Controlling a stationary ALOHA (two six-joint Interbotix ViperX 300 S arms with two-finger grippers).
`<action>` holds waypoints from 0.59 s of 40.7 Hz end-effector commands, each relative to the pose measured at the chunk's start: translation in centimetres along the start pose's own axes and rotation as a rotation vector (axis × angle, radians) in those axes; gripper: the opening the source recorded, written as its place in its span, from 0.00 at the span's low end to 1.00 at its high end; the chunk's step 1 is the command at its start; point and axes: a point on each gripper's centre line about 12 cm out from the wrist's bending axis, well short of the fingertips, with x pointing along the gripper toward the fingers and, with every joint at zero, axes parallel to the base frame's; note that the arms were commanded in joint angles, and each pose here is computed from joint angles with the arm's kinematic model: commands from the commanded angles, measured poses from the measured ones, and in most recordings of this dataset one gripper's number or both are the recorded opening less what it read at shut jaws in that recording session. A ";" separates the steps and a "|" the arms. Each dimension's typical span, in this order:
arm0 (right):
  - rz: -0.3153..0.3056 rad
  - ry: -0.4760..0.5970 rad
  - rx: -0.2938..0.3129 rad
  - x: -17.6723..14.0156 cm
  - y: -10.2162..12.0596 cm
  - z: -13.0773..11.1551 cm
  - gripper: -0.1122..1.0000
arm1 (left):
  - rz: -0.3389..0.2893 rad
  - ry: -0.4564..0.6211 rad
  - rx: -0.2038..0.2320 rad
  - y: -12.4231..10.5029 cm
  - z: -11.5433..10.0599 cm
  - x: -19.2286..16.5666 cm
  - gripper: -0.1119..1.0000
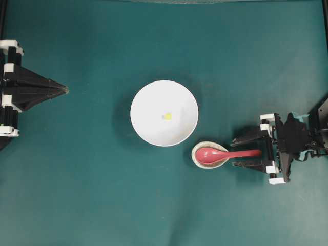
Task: Scoop the yellow hexagonal prism block from the bowl with a spoon using the right arm.
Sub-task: 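Close the right gripper on the red spoon handle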
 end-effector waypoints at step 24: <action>-0.012 0.005 -0.051 0.1 0.0 0.1 0.49 | 0.001 -0.004 0.005 0.1 0.6 0.2 0.09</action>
